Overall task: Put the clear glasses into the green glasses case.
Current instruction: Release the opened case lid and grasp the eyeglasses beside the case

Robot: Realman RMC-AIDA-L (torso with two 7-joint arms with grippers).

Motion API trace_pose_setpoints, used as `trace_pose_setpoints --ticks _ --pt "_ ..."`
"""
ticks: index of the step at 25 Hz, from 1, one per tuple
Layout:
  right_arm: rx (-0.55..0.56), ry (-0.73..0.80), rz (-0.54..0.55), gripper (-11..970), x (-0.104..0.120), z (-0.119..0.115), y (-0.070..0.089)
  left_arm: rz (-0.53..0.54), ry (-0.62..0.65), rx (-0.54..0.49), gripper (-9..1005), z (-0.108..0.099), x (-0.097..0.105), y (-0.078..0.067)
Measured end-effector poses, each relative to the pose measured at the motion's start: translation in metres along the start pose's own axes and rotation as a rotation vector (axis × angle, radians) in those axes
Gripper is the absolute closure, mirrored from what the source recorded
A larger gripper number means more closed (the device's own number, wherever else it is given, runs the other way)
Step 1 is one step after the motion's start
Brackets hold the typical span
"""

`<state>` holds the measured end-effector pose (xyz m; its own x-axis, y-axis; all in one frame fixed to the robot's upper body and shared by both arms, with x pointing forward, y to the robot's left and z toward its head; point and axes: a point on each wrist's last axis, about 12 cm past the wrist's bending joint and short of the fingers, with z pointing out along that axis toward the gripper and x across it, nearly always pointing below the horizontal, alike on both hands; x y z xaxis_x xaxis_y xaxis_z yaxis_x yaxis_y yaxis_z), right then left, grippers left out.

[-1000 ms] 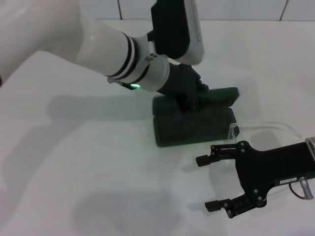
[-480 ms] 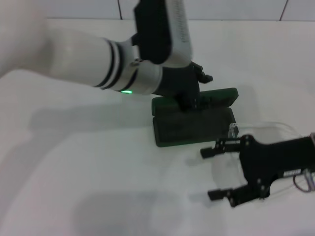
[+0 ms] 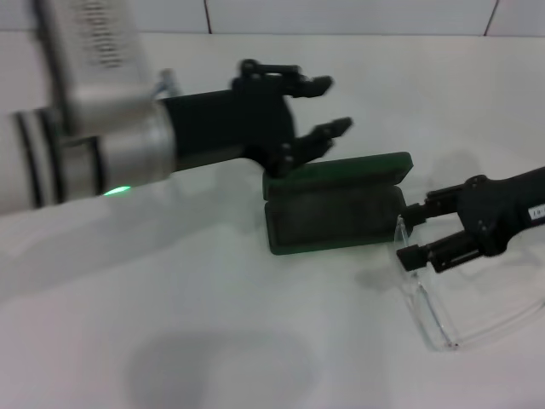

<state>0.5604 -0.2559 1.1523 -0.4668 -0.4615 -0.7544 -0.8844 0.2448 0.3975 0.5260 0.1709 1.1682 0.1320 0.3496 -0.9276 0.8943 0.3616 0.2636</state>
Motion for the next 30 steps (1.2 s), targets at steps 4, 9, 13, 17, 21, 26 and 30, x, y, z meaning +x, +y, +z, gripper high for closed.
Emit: trace_pose_setpoints --ticks 4,9,13,17,21,26,30 --pt "0.098 0.201 0.148 122 -0.033 -0.007 0.003 -0.096 -0.112 -0.052 551 -0.034 0.016 0.007" --pt "0.190 0.394 0.272 128 -0.061 0.004 0.007 -0.223 -0.195 -0.080 550 -0.059 0.039 0.019" --pt "0.234 0.480 0.347 135 -0.070 0.022 0.011 -0.271 -0.206 -0.066 548 -0.063 0.050 0.025" --pt "0.286 0.567 0.372 143 -0.074 0.045 0.015 -0.275 -0.173 -0.048 545 -0.065 0.055 0.027" --pt "0.336 0.605 0.390 150 -0.069 0.062 0.011 -0.265 -0.151 -0.033 544 -0.062 0.056 0.027" --pt "0.351 0.619 0.401 160 -0.063 0.075 0.008 -0.256 -0.140 -0.018 544 -0.058 0.055 0.027" --pt "0.362 0.607 0.404 167 -0.061 0.077 0.006 -0.255 -0.139 -0.013 543 -0.057 0.055 0.027"
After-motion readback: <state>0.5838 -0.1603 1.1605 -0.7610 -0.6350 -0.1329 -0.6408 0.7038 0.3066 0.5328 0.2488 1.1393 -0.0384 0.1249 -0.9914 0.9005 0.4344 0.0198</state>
